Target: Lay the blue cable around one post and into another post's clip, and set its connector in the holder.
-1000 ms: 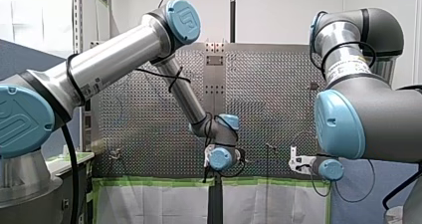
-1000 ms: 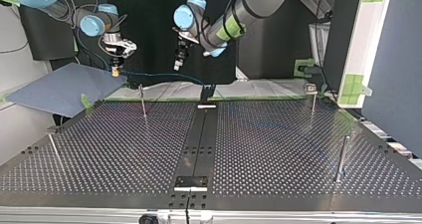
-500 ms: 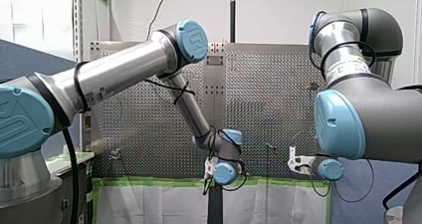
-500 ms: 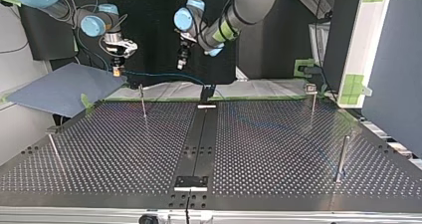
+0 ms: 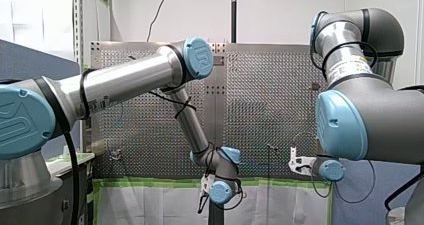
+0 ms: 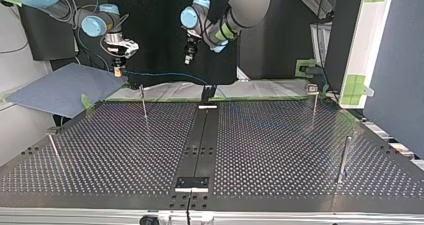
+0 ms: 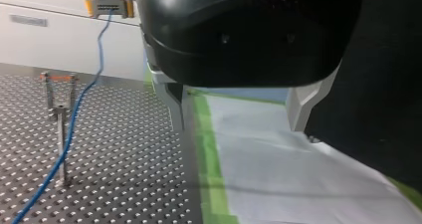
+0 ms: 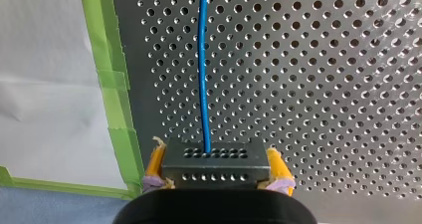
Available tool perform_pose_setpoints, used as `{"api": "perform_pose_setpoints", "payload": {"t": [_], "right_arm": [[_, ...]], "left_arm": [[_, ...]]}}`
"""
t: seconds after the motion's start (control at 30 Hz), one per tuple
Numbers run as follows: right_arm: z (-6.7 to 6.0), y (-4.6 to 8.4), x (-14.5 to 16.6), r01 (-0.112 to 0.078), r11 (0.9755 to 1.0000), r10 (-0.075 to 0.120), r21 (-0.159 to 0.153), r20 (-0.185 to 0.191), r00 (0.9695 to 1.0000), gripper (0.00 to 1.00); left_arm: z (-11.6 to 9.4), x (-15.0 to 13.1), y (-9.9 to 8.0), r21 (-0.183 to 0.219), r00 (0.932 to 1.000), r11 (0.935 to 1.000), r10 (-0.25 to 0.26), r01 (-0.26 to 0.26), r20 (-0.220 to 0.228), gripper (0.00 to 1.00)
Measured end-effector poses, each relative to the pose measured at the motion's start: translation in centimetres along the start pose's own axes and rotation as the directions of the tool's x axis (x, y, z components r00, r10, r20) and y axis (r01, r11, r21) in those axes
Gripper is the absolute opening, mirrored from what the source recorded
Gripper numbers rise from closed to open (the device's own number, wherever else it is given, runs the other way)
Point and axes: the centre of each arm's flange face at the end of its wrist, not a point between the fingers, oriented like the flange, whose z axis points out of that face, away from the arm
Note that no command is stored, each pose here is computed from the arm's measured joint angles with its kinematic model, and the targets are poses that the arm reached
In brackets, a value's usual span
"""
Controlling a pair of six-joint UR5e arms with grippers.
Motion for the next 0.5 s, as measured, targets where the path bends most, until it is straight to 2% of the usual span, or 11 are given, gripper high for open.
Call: {"api": "perform_pose_setpoints", "payload": {"t": [0.2, 0.5], "right_arm": [[0.0, 0.0, 0.0, 0.0, 1.0, 0.0, 0.0, -0.001, 1.0, 0.27], [0.0, 0.0, 0.0, 0.0, 1.0, 0.0, 0.001, -0.001, 1.0, 0.27]], "left_arm": [[0.8, -1.8, -0.4, 0.0, 0.9986, 0.9994, -0.035, 0.035, 0.04, 1.0], [1.1, -5.3, -0.5, -0.021, 0.9955, 0.9981, -0.056, 0.058, 0.077, 1.0]]}}
